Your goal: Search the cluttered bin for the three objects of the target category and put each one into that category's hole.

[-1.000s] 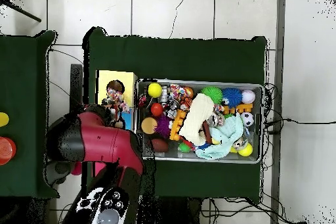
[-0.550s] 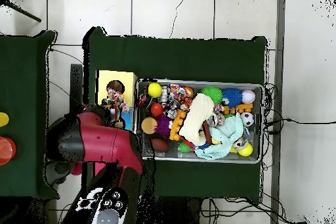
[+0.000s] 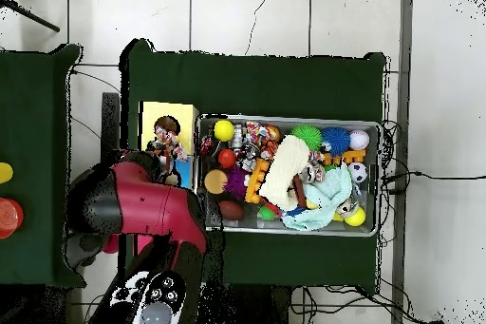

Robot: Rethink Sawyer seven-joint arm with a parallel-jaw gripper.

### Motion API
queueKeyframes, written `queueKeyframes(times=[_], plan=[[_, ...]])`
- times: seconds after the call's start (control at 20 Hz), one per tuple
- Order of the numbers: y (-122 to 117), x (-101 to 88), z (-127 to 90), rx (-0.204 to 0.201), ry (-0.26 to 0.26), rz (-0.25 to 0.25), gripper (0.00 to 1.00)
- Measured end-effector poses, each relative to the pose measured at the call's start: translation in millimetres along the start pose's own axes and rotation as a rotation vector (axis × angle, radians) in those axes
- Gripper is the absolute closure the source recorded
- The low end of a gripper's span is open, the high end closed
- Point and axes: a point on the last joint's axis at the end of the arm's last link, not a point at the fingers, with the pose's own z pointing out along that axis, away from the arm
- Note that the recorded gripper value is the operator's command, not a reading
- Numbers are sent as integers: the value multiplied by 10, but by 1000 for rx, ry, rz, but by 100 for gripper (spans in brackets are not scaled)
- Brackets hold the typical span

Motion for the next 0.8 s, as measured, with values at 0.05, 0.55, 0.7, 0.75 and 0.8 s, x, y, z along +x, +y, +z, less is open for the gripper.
queueKeyframes(times=[0.05,0.55,0.7,0.75,0.8], plan=[[-1,-8,0,1,-6,0,100],[-4,-32,-1,4,-22,0,100],[-6,-39,-1,5,-28,0,100],[-6,-43,-2,5,-30,0,100],[-7,-47,-2,5,-33,0,100]])
